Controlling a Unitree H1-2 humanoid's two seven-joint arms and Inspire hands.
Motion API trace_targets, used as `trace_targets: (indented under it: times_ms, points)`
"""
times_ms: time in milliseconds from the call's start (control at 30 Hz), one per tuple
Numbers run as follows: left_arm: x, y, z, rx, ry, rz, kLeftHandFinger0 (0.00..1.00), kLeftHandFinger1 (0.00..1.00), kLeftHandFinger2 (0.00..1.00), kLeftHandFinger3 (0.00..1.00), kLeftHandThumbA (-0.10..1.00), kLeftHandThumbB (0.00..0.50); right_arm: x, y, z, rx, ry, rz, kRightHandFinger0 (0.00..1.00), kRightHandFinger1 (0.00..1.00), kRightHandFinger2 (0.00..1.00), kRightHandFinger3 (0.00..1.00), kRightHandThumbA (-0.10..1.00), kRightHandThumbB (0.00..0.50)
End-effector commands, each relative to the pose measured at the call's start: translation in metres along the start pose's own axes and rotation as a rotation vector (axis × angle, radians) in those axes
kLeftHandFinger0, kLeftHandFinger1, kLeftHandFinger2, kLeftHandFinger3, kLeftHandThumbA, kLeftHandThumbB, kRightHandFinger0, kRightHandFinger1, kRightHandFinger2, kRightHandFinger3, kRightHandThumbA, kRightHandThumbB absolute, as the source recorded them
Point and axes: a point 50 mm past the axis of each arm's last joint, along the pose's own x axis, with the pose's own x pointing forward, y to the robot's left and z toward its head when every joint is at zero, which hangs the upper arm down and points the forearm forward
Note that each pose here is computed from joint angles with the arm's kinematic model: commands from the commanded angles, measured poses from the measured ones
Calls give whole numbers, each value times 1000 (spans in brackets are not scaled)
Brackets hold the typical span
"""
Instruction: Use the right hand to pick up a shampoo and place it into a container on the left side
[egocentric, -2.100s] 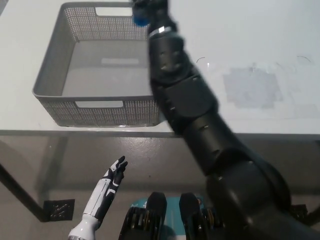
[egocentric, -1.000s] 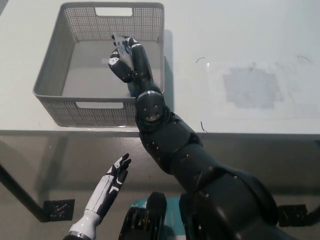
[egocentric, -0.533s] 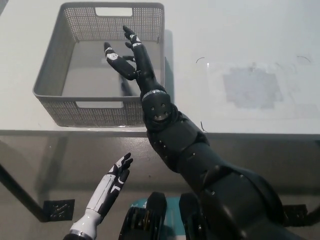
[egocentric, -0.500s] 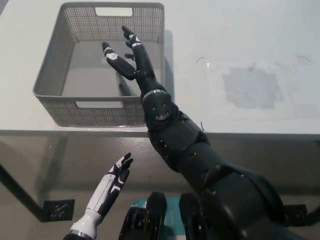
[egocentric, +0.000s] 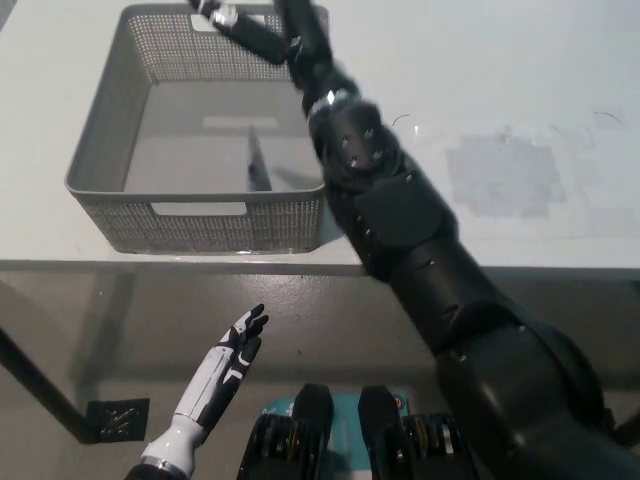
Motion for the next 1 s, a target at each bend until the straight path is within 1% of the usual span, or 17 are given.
trace_targets:
  times_ms: [0,100,133,233,367,433,467,500,533,567,700,733,800,833,867,933,967]
  points:
    - [13,8,14,21,-75,-17,1000,1000,1000,1000,1000,217,25,-29,114,46,-296,1,1000,1000,1000,1000,1000,433]
    - [14,7,14,27,-73,-17,1000,1000,1000,1000,1000,221,18,-46,138,69,-367,-21,1000,1000,1000,1000,1000,415]
    - [15,8,14,35,-73,-18,1000,1000,1000,1000,1000,226,14,-55,150,66,-398,-33,1000,1000,1000,1000,1000,428]
    - [15,8,14,45,-72,-21,1000,1000,1000,1000,1000,209,-3,-77,169,56,-463,-64,1000,1000,1000,1000,993,470]
    - [15,8,14,37,-58,-20,1000,1000,1000,1000,1000,209,-47,-111,175,25,-539,-95,1000,1000,1000,1000,950,418]
    - [16,11,14,42,-60,-20,1000,1000,1000,1000,1000,208,-66,-121,171,23,-551,-110,1000,1000,1000,1000,942,415]
    - [16,12,13,44,-61,-20,1000,1000,1000,1000,1000,206,-83,-128,166,21,-554,-118,1000,1000,1000,1000,944,422]
    - [15,13,13,46,-60,-22,1000,1000,1000,1000,1000,206,-89,-129,164,21,-553,-122,1000,1000,1000,1000,1000,484]
    - [15,14,14,46,-63,-22,1000,1000,1000,1000,1000,205,-111,-138,152,13,-555,-132,1000,1000,1000,1000,947,416]
    - [14,14,13,46,-61,-21,1000,1000,1000,1000,1000,207,-131,-143,142,4,-546,-137,1000,1000,1000,1000,945,393]
    - [15,12,14,36,-66,-20,1000,1000,1000,1000,1000,216,-191,-157,105,14,-478,-142,1000,1000,1000,1000,907,379]
    - [16,12,14,35,-68,-20,1000,1000,1000,1000,1000,219,-209,-159,90,5,-430,-151,1000,1000,1000,1000,919,400]
    - [16,12,14,25,-68,-16,1000,1000,1000,1000,1000,215,-228,-159,72,6,-378,-148,1000,1000,1000,1000,926,411]
    - [16,14,13,29,-78,-18,1000,1000,1000,1000,1000,197,-245,-161,52,-25,-335,-143,1000,1000,1000,1000,914,418]
    - [13,14,13,26,-67,-18,1000,1000,1000,1000,1000,206,-264,-162,31,-31,-281,-141,1000,1000,1000,1000,957,405]
    - [13,13,12,22,-61,-15,1000,1000,1000,1000,1000,207,-280,-164,14,-24,-222,-137,1000,1000,1000,1000,961,396]
    - [13,13,11,14,-59,-11,1000,1000,1000,1000,1000,211,-293,-163,1,-26,-173,-140,1000,1000,1000,1000,985,375]
